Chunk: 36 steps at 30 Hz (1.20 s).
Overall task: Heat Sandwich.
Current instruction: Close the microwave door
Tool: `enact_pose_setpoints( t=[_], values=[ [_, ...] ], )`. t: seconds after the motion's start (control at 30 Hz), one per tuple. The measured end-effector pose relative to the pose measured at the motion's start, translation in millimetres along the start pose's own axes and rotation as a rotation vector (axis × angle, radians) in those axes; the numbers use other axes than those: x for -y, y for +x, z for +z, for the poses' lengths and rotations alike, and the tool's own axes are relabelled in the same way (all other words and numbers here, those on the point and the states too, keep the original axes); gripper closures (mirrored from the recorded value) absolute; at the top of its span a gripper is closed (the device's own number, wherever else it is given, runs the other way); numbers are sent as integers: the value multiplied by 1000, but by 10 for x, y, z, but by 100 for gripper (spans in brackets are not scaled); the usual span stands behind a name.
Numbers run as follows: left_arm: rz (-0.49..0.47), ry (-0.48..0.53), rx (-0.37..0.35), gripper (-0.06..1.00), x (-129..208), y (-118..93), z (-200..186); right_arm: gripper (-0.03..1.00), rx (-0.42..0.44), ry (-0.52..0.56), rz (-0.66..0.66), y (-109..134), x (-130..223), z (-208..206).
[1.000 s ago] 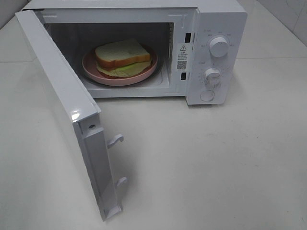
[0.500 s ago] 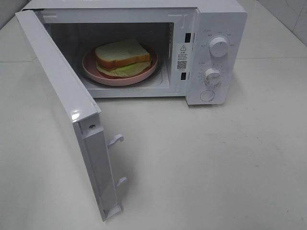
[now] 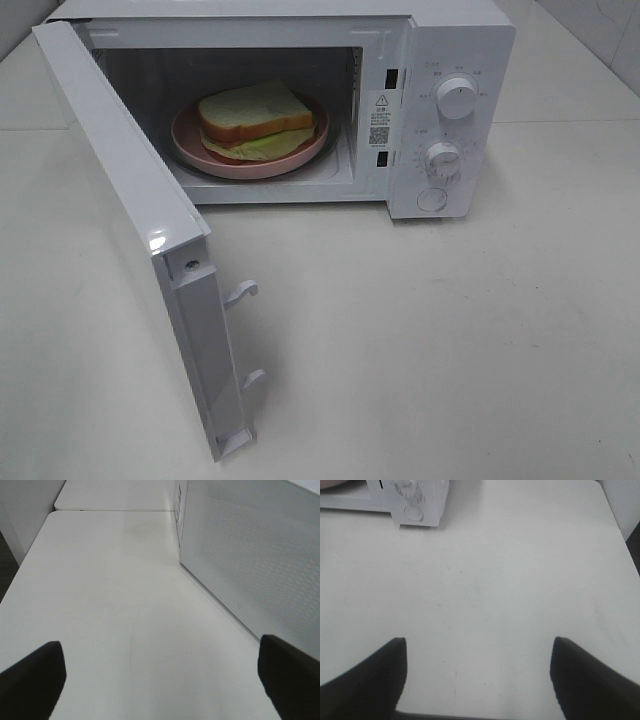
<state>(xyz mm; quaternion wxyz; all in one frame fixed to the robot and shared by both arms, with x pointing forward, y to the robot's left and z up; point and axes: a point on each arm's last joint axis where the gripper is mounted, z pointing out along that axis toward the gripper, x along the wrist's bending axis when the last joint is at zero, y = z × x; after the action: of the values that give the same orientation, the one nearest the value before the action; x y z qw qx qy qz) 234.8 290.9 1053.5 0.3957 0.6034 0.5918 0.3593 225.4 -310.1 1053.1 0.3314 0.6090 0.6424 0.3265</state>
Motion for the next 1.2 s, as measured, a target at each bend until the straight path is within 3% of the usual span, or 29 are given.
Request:
enact_pose_setpoints(
  t=[1.2],
  values=[
    [0, 0, 0, -3, 0, 0, 0, 20, 2, -58, -1, 24, 23, 69]
  ],
)
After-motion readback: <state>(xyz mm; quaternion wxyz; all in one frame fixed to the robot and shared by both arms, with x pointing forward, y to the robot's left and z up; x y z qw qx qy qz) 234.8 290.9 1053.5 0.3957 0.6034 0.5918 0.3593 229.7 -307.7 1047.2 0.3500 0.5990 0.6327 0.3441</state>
